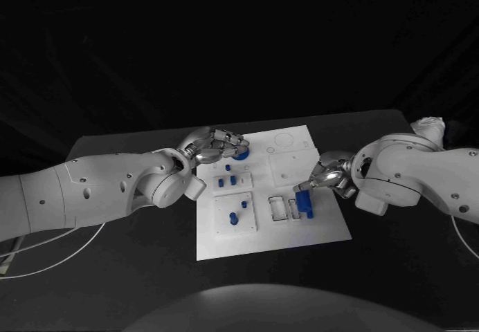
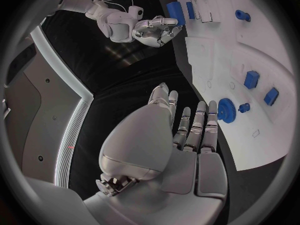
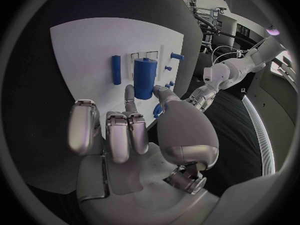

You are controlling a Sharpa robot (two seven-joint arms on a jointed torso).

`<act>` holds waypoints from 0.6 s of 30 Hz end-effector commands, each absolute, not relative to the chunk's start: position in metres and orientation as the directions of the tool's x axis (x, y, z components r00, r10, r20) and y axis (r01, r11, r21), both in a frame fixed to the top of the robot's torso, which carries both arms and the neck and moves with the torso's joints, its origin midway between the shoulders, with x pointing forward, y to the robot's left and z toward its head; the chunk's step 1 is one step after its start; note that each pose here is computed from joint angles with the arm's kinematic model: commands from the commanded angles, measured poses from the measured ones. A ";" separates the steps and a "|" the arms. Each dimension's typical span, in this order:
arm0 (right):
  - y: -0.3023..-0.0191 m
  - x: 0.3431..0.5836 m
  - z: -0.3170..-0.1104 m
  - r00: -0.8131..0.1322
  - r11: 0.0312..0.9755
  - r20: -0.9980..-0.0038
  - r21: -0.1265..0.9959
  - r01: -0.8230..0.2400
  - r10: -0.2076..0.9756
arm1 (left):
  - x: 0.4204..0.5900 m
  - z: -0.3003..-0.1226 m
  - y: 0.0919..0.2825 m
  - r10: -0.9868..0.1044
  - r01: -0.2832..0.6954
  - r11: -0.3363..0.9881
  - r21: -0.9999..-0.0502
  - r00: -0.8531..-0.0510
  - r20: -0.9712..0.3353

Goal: Assemble the parts on the task board

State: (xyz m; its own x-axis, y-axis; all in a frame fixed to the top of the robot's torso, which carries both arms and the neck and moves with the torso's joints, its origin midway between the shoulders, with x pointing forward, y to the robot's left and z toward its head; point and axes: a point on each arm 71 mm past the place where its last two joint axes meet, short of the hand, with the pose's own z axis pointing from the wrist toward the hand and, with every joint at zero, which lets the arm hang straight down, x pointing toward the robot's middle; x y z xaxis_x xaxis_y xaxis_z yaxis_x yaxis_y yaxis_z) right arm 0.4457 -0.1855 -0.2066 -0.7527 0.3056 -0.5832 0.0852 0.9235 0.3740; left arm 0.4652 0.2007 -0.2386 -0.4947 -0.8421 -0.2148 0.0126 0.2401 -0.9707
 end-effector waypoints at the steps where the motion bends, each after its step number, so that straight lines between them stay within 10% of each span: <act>1: -0.179 0.445 -0.207 -0.768 0.927 -0.572 0.368 0.073 0.287 | 0.465 -0.238 0.198 -0.834 0.013 0.234 -0.972 -0.511 -0.207; 18: -0.144 0.449 -0.215 -0.798 0.939 -0.562 0.344 0.014 0.218 | 0.464 -0.239 0.197 -0.831 0.010 0.234 -0.972 -0.517 -0.205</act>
